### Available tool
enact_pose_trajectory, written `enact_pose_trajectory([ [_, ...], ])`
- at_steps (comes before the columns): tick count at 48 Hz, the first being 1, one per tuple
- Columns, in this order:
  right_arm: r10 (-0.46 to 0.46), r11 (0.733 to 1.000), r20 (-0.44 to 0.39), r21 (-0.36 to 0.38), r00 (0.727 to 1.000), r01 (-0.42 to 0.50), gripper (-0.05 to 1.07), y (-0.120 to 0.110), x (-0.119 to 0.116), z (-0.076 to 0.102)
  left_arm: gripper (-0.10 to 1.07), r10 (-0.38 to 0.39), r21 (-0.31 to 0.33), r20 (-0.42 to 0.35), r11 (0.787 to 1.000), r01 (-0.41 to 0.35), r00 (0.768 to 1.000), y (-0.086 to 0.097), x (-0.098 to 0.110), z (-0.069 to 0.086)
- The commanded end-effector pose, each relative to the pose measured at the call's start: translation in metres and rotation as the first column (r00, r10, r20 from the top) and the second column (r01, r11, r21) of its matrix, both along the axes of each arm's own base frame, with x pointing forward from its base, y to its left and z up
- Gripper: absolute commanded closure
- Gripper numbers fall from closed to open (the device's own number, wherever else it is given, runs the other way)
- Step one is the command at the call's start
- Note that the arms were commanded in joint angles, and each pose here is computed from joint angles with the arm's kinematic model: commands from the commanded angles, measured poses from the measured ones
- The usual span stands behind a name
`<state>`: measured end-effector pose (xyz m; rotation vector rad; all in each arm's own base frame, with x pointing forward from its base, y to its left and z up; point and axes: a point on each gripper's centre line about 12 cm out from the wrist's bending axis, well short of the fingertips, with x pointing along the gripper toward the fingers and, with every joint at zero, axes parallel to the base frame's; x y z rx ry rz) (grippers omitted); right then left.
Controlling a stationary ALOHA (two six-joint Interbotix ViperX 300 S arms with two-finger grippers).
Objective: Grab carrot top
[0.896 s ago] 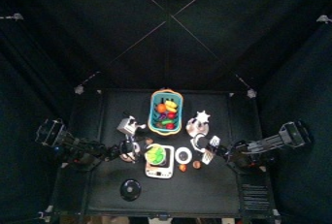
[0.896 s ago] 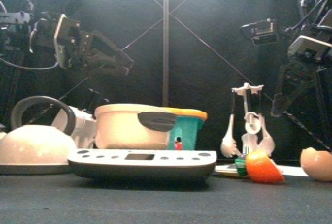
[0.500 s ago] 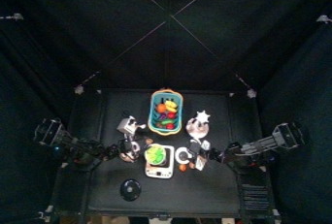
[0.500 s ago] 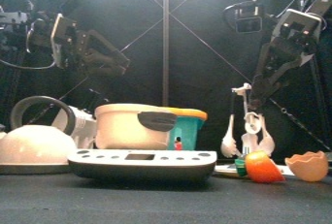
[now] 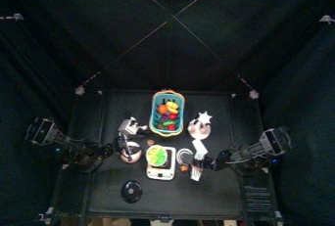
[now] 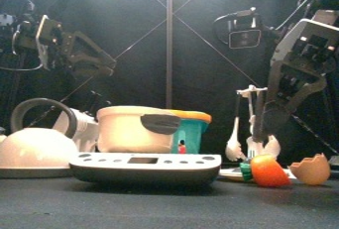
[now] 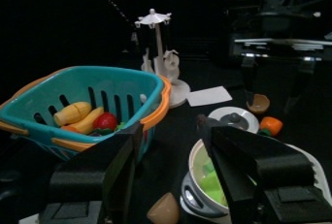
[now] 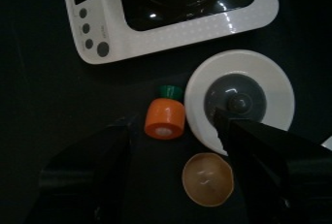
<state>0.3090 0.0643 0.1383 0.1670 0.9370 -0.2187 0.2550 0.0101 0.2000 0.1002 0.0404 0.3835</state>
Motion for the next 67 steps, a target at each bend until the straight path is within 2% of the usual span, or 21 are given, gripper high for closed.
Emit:
enact_pose_trajectory([
  [1, 0.009, 1.000, 0.026, 0.006, 1.000, -0.009, 0.09, 0.005, 0.009, 0.007, 0.11, 0.006, -0.011, 0.033, 1.000, -0.005, 0.999, 0.001, -0.002, 0.008],
  [14, 0.021, 1.000, -0.041, -0.014, 0.999, -0.021, 0.10, 0.011, 0.019, -0.019, 0.11, 0.000, -0.015, 0.000, 1.000, 0.000, 1.000, 0.002, -0.007, 0.000],
  [26, 0.033, 0.999, -0.052, -0.020, 0.998, -0.034, 0.13, 0.014, 0.024, -0.025, 0.11, -0.001, -0.028, -0.024, 1.000, 0.000, 1.000, 0.002, -0.008, -0.004],
  [31, 0.050, 0.999, -0.039, -0.012, 0.998, -0.051, 0.18, 0.016, 0.026, -0.024, 0.11, -0.001, -0.027, -0.026, 1.000, 0.000, 1.000, 0.002, -0.009, -0.004],
  [38, 0.056, 0.998, -0.039, -0.015, 0.998, -0.057, 0.32, 0.016, 0.025, -0.024, 0.11, -0.001, -0.027, -0.029, 1.000, 0.000, 1.000, 0.002, -0.009, -0.005],
  [46, 0.055, 0.998, -0.005, -0.011, 0.998, -0.055, 0.38, 0.015, 0.029, -0.013, 0.11, -0.002, -0.027, -0.026, 1.000, 0.002, 1.000, 0.002, -0.010, -0.005],
  [57, 0.102, 0.994, 0.113, -0.051, 0.988, -0.097, 0.39, 0.012, 0.032, 0.027, 0.11, -0.001, -0.030, -0.018, 1.000, 0.001, 1.000, 0.002, -0.010, -0.003],
  [67, 0.100, 0.993, 0.113, -0.069, 0.989, -0.092, 0.39, 0.005, 0.031, 0.026, 0.11, -0.001, -0.029, -0.021, 1.000, 0.001, 1.000, 0.002, -0.010, -0.003],
])
